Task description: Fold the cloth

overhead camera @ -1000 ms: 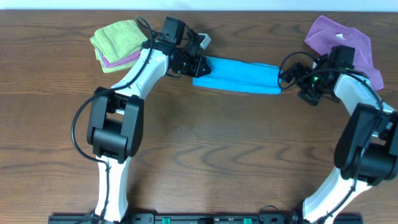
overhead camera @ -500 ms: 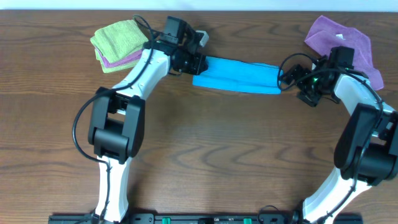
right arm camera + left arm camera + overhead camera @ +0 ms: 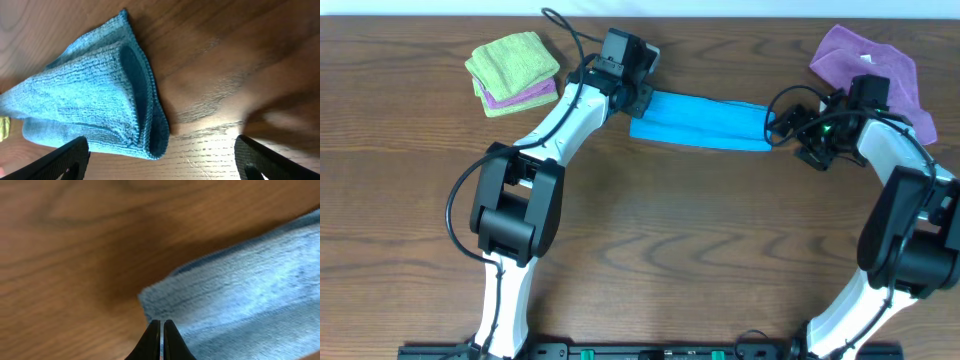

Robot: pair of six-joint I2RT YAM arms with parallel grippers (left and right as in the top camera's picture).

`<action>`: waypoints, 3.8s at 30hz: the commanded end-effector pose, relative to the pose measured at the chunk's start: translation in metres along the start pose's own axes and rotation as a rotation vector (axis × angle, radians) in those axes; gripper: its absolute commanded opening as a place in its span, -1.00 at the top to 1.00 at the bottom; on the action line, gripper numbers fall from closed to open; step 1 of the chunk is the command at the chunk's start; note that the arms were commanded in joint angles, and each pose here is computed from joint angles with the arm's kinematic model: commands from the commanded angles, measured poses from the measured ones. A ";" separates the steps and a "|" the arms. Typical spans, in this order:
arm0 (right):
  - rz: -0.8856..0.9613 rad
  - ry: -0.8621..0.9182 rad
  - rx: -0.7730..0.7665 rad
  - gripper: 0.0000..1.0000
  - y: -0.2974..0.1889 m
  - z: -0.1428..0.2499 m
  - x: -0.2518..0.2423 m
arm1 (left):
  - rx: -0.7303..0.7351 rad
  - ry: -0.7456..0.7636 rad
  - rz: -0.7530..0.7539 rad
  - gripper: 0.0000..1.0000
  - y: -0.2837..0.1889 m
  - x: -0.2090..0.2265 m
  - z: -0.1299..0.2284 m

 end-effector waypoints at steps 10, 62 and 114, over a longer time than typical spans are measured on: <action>-0.050 -0.088 0.017 -0.86 0.003 0.003 0.020 | -0.039 0.028 0.041 0.89 0.003 -0.009 -0.007; 0.023 -0.131 0.000 -0.86 0.001 0.000 0.010 | 0.321 -0.058 0.084 0.88 0.062 -0.033 0.076; -0.182 -0.111 0.060 0.01 0.062 0.005 0.024 | 0.400 -0.075 0.112 0.89 0.058 -0.045 0.088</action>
Point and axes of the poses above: each gripper's point midway between its finger pads, its own y axis out along the fingers, its own x axis along the line the jaws close on, z = x × y, the point moved 8 cm from there along -y, back along the fingers, and after that the axes turned 4 degrees about -y, right-handed, at the moved point
